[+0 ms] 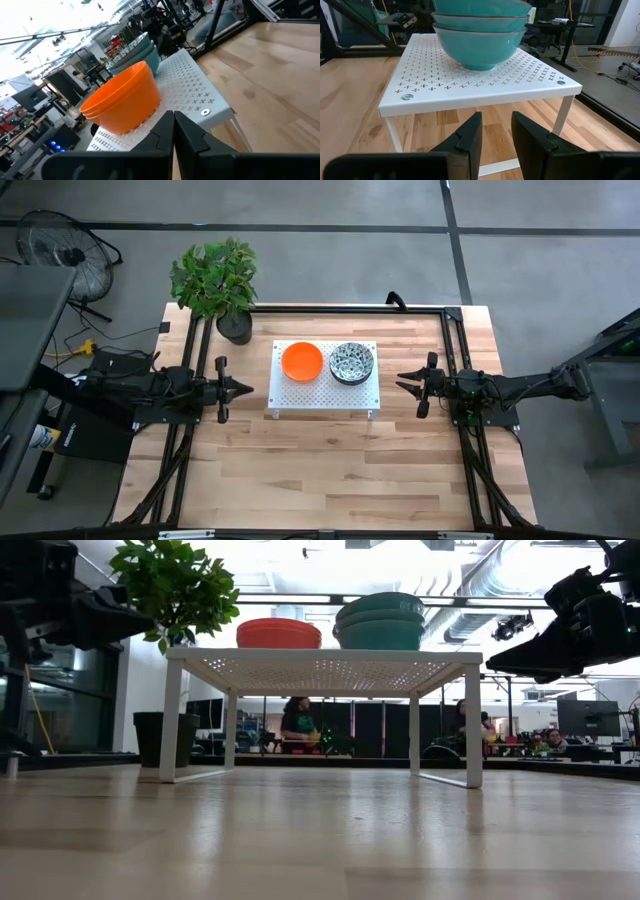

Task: Pick & Place Mini bowls
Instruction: Return to Home Position

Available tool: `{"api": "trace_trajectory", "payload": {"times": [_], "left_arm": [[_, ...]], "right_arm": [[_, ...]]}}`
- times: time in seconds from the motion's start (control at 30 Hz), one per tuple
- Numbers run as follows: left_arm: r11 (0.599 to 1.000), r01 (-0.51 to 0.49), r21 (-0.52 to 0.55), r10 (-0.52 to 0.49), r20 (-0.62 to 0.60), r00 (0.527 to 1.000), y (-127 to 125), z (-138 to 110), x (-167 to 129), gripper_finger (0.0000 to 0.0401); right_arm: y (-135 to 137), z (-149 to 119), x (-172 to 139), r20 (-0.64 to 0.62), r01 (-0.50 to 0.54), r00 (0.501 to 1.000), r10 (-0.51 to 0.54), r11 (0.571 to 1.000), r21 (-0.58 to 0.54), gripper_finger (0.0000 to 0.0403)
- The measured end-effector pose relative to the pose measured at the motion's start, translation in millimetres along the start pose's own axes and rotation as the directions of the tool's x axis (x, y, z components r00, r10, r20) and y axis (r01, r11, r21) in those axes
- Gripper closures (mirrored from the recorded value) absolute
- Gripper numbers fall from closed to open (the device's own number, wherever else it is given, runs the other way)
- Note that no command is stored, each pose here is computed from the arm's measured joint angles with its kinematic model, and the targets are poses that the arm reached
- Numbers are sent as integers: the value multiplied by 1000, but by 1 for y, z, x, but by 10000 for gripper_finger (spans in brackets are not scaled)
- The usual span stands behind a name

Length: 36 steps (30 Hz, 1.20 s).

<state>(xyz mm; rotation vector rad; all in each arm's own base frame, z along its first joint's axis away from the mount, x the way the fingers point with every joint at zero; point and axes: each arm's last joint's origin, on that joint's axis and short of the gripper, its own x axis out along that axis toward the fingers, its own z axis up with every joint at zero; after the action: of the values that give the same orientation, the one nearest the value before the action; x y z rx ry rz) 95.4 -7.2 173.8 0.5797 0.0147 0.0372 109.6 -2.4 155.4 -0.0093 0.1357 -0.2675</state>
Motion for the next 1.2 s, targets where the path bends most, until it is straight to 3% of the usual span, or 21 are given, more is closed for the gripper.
{"api": "trace_trajectory", "payload": {"times": [1.2], "left_arm": [[1000, -15, -9, 15, 18, 1000, 1, 1, 0, 401]], "right_arm": [[0, 0, 0, 0, 0, 1000, 0, 1000, 0, 309]]}}
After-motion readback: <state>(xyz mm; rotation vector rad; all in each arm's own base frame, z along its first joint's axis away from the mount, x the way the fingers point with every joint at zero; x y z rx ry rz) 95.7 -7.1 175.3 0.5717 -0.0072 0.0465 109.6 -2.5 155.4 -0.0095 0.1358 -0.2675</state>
